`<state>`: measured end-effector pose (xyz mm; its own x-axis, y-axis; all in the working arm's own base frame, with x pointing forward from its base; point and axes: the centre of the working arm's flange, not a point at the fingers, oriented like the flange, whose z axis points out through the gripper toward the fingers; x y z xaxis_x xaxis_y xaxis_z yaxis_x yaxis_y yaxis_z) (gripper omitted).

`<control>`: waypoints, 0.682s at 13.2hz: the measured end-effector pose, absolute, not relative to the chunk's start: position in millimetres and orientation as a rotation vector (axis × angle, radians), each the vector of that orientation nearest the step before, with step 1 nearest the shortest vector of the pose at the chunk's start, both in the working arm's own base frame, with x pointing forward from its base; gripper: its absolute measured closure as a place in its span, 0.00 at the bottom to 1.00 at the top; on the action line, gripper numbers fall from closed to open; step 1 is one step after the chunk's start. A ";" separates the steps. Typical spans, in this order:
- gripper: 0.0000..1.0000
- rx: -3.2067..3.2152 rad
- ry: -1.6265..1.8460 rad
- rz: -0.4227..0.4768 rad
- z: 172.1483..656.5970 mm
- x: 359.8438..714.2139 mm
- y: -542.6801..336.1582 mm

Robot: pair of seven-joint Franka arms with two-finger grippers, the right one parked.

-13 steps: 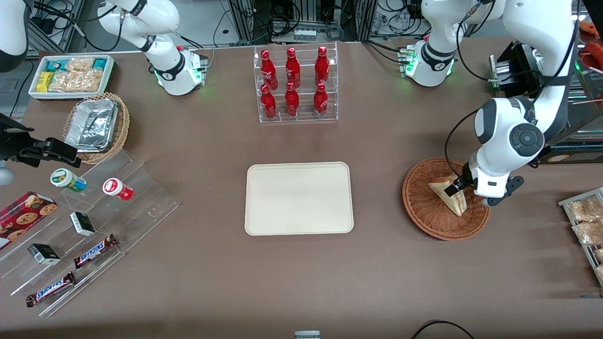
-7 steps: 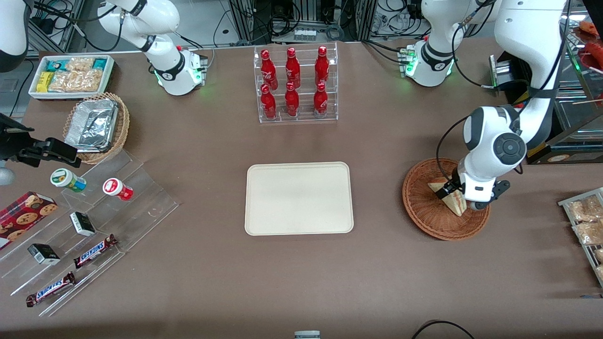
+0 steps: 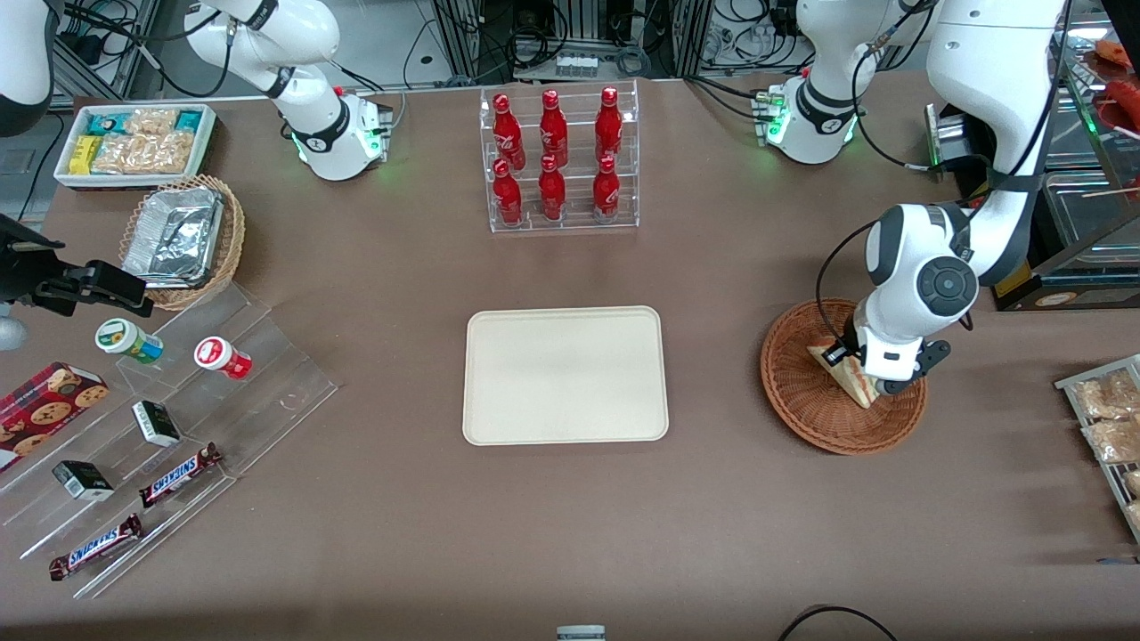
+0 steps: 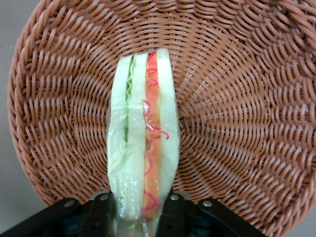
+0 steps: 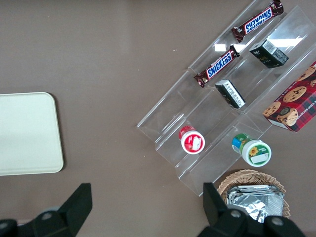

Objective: Place sandwich from basket to tray
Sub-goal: 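Lower the left gripper and close it on the wrapped sandwich, then lift the sandwich and carry it over the cream tray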

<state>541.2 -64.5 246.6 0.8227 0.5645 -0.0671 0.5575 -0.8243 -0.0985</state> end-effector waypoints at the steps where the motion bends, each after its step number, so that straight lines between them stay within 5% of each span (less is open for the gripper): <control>1: 0.71 -2.927 -0.897 0.150 248.7 541.1 -66.0; 4: 0.83 -2.924 -0.807 0.159 270.8 542.8 -83.2; 9: 0.84 -2.951 -0.564 0.154 343.0 533.8 -162.8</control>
